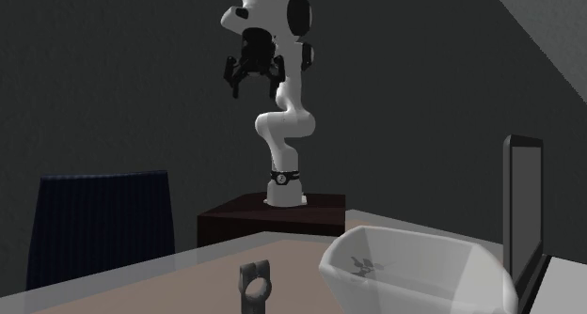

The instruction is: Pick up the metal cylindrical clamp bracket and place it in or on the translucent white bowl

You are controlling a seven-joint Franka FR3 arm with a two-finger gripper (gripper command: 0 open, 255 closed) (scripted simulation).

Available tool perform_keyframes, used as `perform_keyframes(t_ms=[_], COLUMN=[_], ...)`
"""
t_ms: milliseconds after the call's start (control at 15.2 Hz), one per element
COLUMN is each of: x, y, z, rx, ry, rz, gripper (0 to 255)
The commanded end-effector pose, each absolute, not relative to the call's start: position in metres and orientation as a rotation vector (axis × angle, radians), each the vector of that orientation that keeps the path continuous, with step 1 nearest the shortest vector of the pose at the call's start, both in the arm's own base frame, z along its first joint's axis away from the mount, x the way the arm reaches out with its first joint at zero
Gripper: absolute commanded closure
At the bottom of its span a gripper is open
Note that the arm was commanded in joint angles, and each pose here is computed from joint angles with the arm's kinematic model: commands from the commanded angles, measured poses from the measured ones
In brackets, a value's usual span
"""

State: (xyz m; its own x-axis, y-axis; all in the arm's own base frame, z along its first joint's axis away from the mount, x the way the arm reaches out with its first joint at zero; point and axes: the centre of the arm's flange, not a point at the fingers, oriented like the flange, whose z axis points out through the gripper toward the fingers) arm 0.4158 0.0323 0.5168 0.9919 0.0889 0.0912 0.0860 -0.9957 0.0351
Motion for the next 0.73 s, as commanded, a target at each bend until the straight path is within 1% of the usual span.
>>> perform_keyframes(t_ms=[0, 660], x=[0.435, 0.522], y=[0.039, 0.069], z=[0.497, 0.399], rx=[3.106, 3.112], ry=[0.145, 0.189], rz=[0.136, 0.083], gripper=[0, 0])
